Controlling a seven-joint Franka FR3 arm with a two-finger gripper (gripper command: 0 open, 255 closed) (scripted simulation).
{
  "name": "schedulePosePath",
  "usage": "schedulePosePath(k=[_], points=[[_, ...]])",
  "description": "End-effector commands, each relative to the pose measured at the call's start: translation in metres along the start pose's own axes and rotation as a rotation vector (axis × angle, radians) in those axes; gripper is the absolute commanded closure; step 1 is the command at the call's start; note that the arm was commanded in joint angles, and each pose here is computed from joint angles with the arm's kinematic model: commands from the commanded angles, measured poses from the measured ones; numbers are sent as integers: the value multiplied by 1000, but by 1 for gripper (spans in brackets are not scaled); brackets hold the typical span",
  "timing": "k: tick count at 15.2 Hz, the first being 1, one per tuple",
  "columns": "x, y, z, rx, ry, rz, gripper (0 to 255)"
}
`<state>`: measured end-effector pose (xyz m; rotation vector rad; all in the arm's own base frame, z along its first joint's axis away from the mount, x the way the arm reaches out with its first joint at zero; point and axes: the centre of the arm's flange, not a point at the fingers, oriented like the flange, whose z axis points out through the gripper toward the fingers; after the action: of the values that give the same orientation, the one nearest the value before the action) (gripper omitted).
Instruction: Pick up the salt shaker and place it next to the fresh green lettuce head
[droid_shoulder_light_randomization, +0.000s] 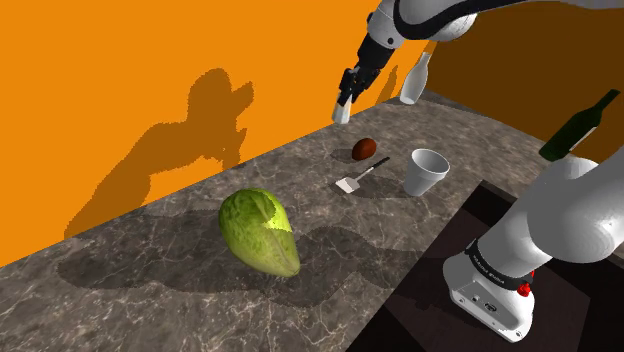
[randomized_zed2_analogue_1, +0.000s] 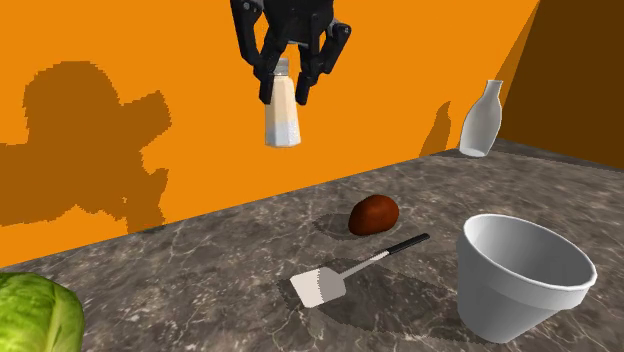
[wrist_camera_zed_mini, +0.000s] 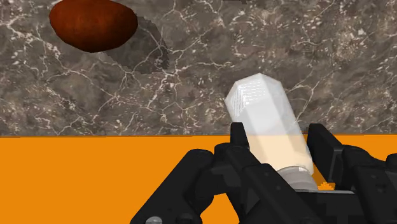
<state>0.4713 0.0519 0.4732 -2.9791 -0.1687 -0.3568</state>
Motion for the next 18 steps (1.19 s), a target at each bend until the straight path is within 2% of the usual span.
schedulePosePath(k=[1,18], points=[[-14,-21,-3,-1,0,2,255],[-138,-208,-10,-1,0,2,255]])
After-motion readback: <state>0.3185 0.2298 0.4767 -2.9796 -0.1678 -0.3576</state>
